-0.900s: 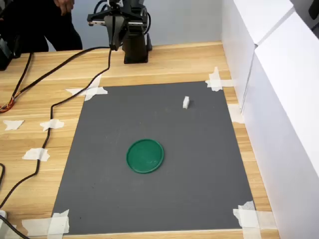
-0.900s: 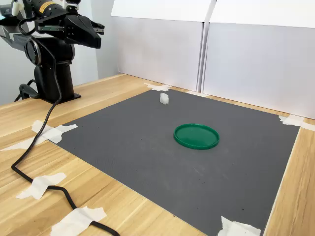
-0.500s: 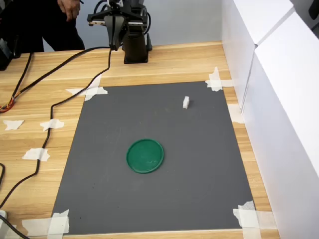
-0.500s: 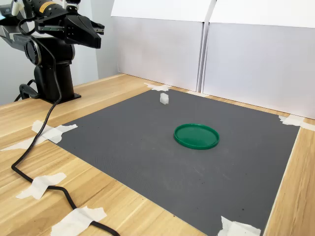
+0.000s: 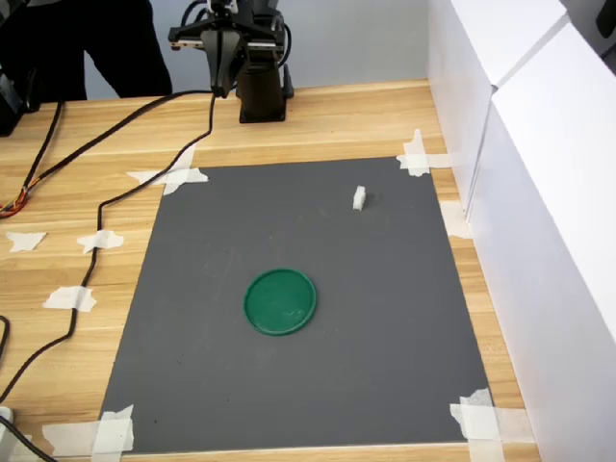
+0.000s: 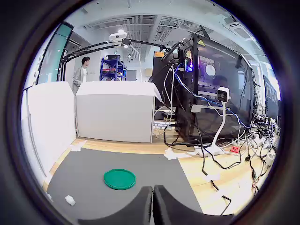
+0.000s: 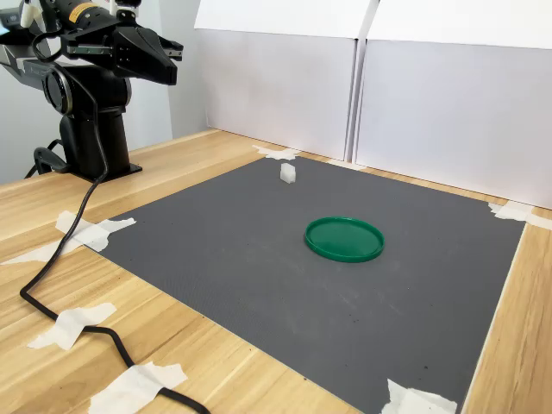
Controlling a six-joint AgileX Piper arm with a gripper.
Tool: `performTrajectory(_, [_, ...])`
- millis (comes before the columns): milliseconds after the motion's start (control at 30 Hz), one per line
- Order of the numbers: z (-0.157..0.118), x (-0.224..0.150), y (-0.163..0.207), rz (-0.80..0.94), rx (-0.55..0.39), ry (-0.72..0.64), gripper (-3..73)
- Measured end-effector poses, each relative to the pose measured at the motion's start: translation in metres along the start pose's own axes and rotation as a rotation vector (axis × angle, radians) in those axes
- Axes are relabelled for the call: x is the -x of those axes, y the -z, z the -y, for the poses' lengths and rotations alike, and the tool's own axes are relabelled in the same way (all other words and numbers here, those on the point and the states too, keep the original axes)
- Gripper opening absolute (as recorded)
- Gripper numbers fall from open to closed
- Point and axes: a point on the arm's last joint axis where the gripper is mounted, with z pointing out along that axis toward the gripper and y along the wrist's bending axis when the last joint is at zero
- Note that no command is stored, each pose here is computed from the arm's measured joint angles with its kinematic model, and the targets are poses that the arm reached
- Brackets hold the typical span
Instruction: Grasp a white terminal and put it on the green lid.
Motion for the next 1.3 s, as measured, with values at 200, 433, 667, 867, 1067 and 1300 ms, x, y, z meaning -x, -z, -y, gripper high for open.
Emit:
performTrajectory(200, [0.0,0.0,0.0,0.0,0.0,0.0,-1.6])
performTrajectory(433, [0.0,0.0,0.0,0.0,0.0,0.0,-1.6])
performTrajectory(667, [0.0,0.0,0.0,0.0,0.0,0.0,-1.6])
performTrajectory(867, [0.0,0.004,-0.004,-0.059,0.008,0.008,-1.6])
performTrajectory(1067, [0.002,0.031,-0.016,-0.247,0.047,0.087,-1.6])
performTrajectory(1300, [0.002,0.055,-0.041,-0.575,0.14,0.132,-1.6])
